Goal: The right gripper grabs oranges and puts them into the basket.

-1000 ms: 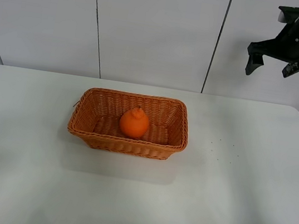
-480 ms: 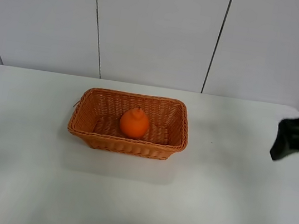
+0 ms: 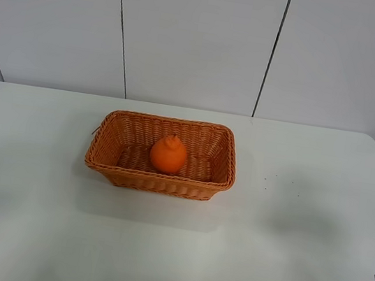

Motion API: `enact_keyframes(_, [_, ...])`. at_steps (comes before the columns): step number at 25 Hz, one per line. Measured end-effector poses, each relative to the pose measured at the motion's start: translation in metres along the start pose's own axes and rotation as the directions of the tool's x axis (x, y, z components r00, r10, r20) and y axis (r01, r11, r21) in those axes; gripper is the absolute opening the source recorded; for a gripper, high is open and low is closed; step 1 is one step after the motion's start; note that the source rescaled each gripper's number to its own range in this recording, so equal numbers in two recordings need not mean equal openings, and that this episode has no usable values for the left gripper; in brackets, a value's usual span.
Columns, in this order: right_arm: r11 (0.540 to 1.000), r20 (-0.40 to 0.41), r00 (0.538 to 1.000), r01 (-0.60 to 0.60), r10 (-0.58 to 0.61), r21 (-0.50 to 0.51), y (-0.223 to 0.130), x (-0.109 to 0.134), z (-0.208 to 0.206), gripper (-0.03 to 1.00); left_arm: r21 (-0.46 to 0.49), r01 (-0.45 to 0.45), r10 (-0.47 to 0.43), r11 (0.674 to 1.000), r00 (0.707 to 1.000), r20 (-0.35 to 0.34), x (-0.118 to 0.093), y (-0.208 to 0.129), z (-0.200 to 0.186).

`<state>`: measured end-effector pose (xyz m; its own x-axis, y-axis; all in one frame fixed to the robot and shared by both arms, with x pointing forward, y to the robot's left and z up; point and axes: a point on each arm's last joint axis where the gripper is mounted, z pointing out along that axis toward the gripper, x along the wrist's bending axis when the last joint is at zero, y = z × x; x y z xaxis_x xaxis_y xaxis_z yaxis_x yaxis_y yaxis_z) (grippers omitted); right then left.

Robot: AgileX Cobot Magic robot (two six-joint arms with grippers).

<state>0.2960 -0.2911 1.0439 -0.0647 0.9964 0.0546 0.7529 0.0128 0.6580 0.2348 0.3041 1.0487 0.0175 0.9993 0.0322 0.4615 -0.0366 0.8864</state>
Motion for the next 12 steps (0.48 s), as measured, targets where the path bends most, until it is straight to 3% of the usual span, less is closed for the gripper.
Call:
enact_keyframes(3, [0.982, -0.003, 1.000, 0.009, -0.010, -0.186, -0.015, 0.001, -0.023, 1.00, 0.000, 0.000, 0.000, 1.000, 1.000, 0.000, 0.000, 0.000, 0.000])
enact_keyframes(6, [0.953, -0.003, 1.000, 0.015, -0.017, -0.302, -0.027, 0.001, -0.037, 1.00, 0.000, 0.000, 0.000, 1.000, 1.000, 0.000, 0.000, 0.000, 0.000])
enact_keyframes(12, [0.915, -0.004, 1.000, 0.020, -0.024, -0.402, -0.039, 0.002, -0.049, 1.00, 0.000, 0.000, 0.000, 1.000, 1.000, 0.000, 0.000, 0.000, 0.000])
